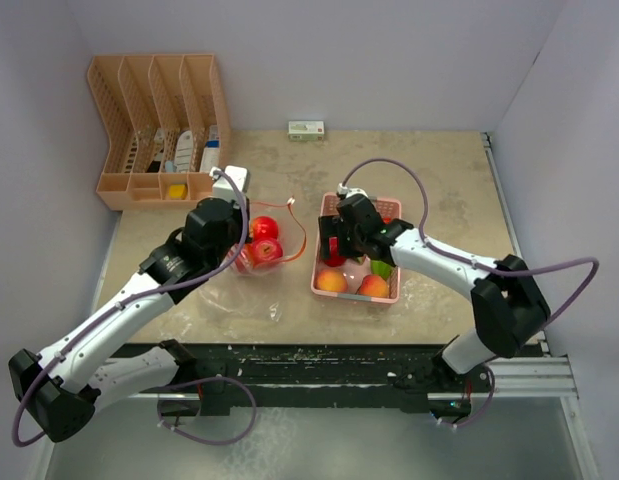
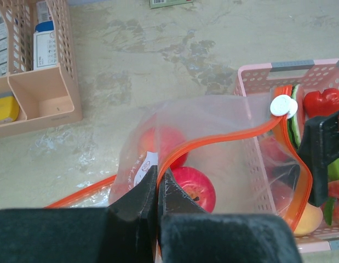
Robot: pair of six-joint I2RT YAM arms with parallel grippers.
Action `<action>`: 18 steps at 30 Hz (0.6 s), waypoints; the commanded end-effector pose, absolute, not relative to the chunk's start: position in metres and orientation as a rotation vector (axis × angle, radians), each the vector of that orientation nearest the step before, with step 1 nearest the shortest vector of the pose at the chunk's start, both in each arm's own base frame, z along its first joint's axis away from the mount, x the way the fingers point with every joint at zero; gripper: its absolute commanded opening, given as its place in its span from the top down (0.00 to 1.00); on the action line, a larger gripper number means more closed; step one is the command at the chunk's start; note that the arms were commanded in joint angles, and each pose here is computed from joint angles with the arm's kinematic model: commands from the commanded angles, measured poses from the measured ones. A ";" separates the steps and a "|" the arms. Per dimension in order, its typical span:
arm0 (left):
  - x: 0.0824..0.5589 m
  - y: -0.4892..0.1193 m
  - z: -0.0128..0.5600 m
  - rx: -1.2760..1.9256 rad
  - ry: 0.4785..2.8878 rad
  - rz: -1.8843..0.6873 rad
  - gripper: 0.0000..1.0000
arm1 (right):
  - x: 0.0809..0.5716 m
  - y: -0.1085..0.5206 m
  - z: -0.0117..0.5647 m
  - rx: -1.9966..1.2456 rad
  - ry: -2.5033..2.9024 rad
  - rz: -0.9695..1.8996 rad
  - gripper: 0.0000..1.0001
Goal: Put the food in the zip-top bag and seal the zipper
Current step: Pick up the fake fruit from the bin.
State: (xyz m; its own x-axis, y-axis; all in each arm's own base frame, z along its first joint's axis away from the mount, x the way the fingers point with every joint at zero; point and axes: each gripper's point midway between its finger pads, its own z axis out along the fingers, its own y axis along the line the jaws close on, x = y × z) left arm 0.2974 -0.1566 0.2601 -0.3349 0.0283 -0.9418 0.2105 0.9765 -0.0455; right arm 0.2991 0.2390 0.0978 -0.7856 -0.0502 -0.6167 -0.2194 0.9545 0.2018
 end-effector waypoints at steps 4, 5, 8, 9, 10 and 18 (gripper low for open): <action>0.295 -0.152 0.283 0.136 1.849 -0.214 1.00 | 0.324 0.250 0.096 -0.145 2.396 0.341 0.01; 0.295 -0.152 0.283 0.136 1.849 -0.214 1.00 | 0.324 0.252 0.093 -0.148 2.399 0.348 0.02; 0.294 -0.152 0.283 0.136 1.849 -0.216 1.00 | 0.327 0.253 0.085 -0.146 2.404 0.342 0.04; 0.294 -0.152 0.284 0.136 1.848 -0.217 1.00 | 0.328 0.252 0.081 -0.137 2.407 0.328 0.05; 0.294 -0.151 0.284 0.135 1.846 -0.217 1.00 | 0.329 0.252 0.077 -0.134 2.412 0.317 0.07; 0.289 -0.148 0.290 0.130 1.832 -0.227 1.00 | 0.336 0.245 0.047 -0.085 2.434 0.230 0.15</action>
State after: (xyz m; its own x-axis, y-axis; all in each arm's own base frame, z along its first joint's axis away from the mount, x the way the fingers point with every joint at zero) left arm 0.2891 -0.1499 0.2658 -0.3293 0.0238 -0.9439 0.2108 0.9763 -0.0489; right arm 0.3208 0.2453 0.0432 -0.8023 -0.0498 -0.5948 -0.1696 0.9744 0.1472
